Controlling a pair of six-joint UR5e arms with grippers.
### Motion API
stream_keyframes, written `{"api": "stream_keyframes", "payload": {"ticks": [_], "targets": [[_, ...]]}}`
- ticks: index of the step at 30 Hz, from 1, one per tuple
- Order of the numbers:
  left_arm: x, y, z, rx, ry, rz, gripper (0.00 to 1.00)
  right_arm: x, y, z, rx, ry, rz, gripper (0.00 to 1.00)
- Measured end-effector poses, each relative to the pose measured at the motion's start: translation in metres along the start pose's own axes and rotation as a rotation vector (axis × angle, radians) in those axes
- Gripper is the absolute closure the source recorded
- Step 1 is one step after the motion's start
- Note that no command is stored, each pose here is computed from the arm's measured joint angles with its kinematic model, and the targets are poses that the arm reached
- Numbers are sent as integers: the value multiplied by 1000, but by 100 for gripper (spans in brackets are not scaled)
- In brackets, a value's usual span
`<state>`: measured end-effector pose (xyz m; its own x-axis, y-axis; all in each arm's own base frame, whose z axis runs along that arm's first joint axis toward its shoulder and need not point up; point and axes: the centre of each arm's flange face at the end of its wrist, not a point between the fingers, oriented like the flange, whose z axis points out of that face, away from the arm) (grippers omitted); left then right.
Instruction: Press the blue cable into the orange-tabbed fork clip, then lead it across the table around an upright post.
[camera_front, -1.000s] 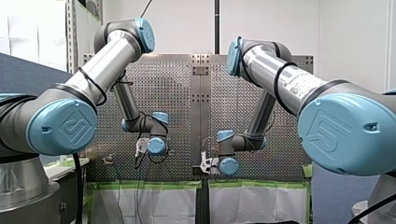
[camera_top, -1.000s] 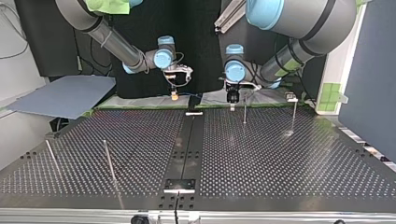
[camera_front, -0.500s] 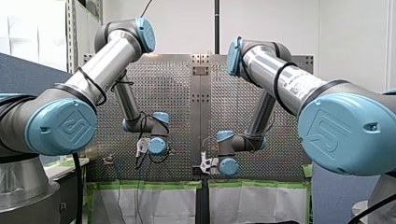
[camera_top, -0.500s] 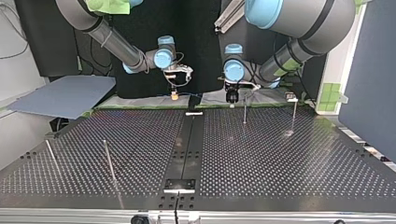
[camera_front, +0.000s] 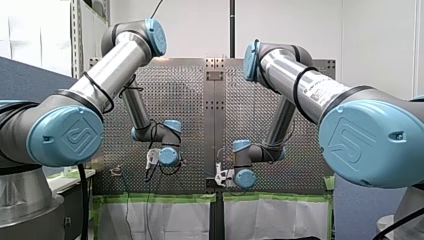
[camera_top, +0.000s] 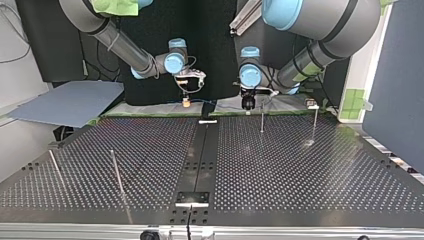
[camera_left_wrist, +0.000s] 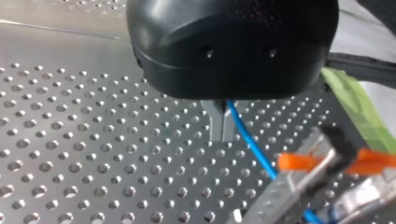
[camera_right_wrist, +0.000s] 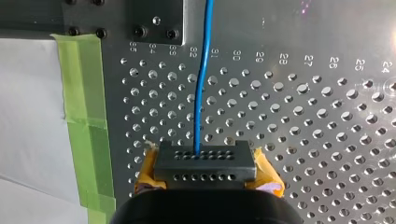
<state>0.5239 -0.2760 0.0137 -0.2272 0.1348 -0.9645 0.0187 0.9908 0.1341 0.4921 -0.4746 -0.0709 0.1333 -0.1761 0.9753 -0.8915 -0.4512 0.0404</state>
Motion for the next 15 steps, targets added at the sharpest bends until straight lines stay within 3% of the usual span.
{"api": "stream_keyframes", "payload": {"ticks": [7, 15], "targets": [[-16, -6, -6, 16, 5, 14, 100, 15, 2, 3, -6, 5, -13, 100], [-55, -17, -23, 43, -17, 9, 100, 62, 3, 1, -8, 24, -11, 100]]}}
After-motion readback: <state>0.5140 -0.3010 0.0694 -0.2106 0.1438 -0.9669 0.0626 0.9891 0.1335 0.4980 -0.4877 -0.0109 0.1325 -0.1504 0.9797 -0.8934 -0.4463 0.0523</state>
